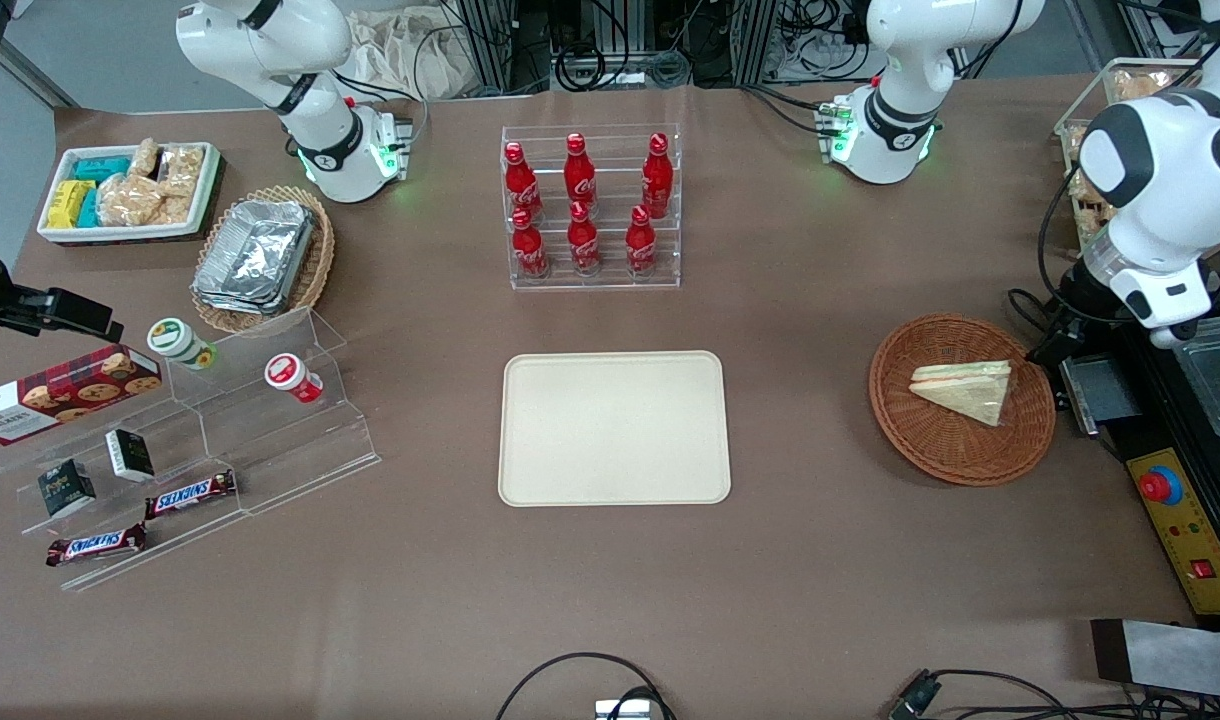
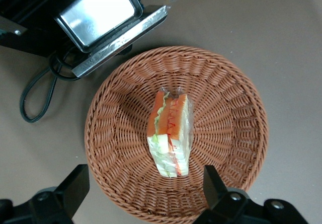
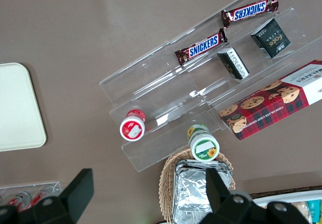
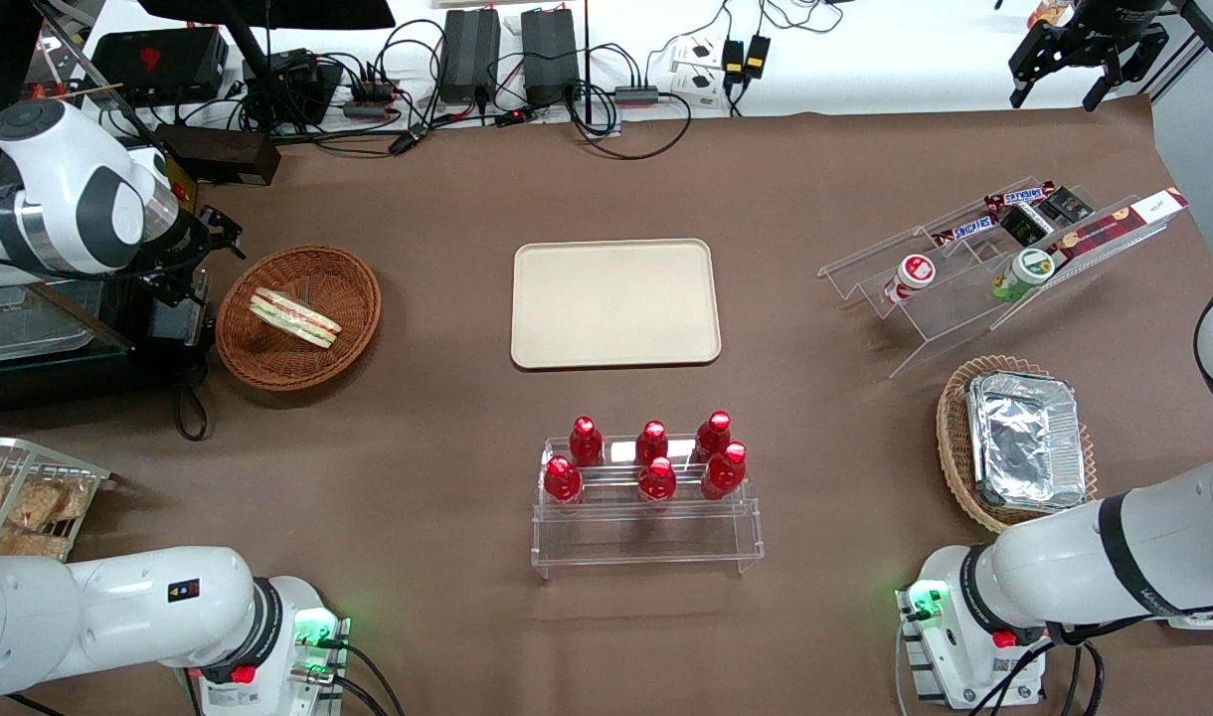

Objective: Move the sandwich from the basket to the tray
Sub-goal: 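Lower the open left gripper toward the wrapped sandwich in the basket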

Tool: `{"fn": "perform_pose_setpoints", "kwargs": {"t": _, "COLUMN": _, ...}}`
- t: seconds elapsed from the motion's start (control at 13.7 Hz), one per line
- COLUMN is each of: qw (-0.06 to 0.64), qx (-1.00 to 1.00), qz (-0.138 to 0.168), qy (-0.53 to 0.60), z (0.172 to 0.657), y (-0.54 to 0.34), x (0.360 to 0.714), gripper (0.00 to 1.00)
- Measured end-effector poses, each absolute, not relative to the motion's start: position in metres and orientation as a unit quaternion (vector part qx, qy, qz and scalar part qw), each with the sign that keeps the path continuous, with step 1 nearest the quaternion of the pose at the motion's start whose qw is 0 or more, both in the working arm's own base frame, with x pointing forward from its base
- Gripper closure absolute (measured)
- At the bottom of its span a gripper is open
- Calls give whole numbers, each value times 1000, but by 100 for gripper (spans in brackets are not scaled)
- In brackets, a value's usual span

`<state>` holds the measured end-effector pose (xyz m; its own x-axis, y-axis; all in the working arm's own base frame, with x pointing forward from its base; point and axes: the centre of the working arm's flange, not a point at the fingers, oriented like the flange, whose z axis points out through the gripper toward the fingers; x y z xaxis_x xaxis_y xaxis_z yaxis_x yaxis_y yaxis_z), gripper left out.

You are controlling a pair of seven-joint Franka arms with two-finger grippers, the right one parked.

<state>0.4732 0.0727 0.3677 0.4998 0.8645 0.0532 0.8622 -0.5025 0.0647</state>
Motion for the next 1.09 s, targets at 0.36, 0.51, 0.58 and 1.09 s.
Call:
{"fn": "perform_pose_setpoints", "kwargs": {"t": 0.36, "qw": 18, "qx": 860, "qz": 38, "qy": 508, "z": 329, "y": 75, "x": 471, "gripper": 0}}
{"fn": "perform_pose_setpoints", "kwargs": {"t": 0.51, "qw": 18, "qx": 858, "qz": 39, "qy": 513, "z": 320, "y": 79, "x": 472, "gripper": 0}}
{"fn": "perform_pose_setpoints", "kwargs": {"t": 0.58, "qw": 18, "qx": 857, "qz": 40, "qy": 514, "z": 317, "y": 80, "x": 472, "gripper": 0}}
{"fn": "perform_pose_setpoints", "kwargs": {"t": 1.09, "qw": 25, "qx": 853, "qz": 47, "qy": 519, "z": 296, "y": 81, "x": 476, "gripper": 0}}
